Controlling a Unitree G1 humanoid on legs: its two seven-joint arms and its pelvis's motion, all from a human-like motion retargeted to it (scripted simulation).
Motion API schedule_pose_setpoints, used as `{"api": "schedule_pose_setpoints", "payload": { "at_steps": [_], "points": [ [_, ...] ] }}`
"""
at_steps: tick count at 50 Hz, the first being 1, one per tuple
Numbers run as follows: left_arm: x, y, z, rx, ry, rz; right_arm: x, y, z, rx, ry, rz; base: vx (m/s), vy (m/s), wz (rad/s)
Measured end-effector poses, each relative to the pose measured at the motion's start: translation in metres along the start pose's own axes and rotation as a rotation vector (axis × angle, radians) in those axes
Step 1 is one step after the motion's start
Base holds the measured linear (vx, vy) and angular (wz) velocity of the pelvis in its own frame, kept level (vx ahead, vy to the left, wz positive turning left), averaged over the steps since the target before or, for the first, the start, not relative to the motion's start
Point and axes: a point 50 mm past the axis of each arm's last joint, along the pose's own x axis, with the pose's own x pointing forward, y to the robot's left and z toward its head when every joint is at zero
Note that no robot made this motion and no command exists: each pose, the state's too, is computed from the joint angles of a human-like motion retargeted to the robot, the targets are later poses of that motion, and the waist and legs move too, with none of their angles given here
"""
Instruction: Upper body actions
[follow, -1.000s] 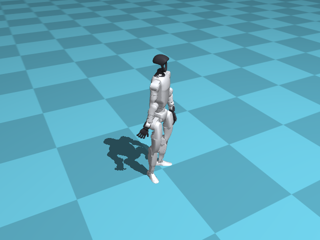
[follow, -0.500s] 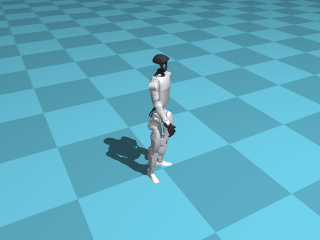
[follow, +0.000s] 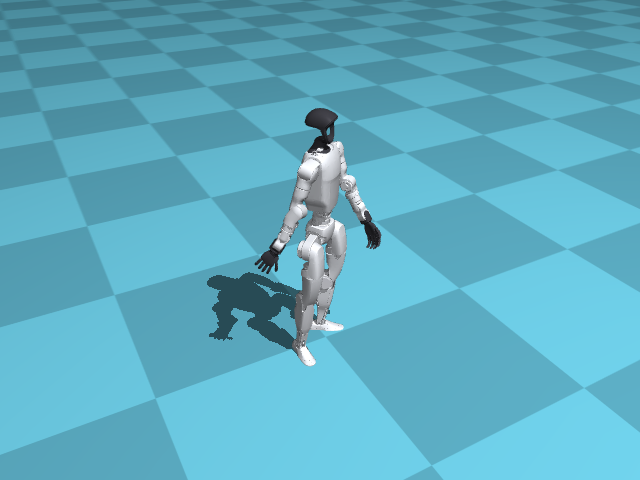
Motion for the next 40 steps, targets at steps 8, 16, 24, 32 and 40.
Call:
{"api": "schedule_pose_setpoints", "payload": {
  "at_steps": [8, 16, 24, 32, 40],
  "points": [
    [-0.098, -0.053, -0.215, -0.363, 0.766, 0.034, -0.081, 0.027, 0.186, -0.532, -0.555, 0.149, 0.02, -0.01, -0.13],
    [-0.227, -0.149, -0.305, -0.89, 1.171, 0.104, -0.242, 0.083, 0.299, -0.839, -1.246, 0.308, -0.01, -0.03, -0.27],
    [-0.239, -0.144, -0.312, -0.796, 1.276, 0.141, -0.276, 0.094, 0.303, -1.023, -1.467, 0.194, 0.0, -0.02, -0.02],
    [-0.087, -0.049, -0.202, -0.513, 0.742, 0.147, -0.11, 0.043, 0.22, -0.784, -0.799, 0.101, -0.01, 0.04, 0.24],
    [0.005, -0.014, 0.019, -0.266, 0.002, -0.085, -0.01, -0.005, 0.043, -0.064, -0.104, 0.064, -0.02, 0.06, -0.06]
  ]
}}
